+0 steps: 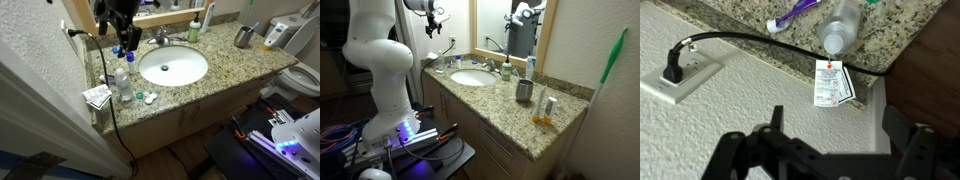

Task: Move clear bottle to the right side of the sink

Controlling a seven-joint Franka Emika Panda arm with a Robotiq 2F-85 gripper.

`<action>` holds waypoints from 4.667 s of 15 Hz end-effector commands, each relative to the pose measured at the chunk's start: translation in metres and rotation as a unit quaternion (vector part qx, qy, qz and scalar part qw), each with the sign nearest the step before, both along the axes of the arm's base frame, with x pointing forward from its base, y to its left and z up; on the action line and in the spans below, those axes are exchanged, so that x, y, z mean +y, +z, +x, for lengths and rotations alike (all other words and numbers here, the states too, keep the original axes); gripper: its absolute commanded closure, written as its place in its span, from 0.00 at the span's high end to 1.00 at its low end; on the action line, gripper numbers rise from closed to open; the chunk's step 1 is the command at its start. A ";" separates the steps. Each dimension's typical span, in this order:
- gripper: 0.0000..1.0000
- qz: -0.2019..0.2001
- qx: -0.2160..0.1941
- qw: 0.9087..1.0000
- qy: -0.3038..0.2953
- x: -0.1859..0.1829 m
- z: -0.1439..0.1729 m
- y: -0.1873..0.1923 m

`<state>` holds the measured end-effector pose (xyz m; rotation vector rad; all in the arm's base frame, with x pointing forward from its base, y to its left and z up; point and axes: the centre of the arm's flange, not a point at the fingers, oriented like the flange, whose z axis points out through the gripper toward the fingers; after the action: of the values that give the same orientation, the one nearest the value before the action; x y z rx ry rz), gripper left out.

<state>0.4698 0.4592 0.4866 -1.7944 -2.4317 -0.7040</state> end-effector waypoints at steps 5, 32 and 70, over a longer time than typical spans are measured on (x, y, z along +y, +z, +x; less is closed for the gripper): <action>1.00 0.022 0.071 0.997 -0.032 0.026 0.065 -0.084; 1.00 -0.077 0.178 0.979 -0.069 0.027 0.049 -0.141; 0.35 0.050 0.161 0.936 -0.310 -0.183 -0.041 0.017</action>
<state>0.4352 0.3373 0.4879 -2.2874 -1.7614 -0.5064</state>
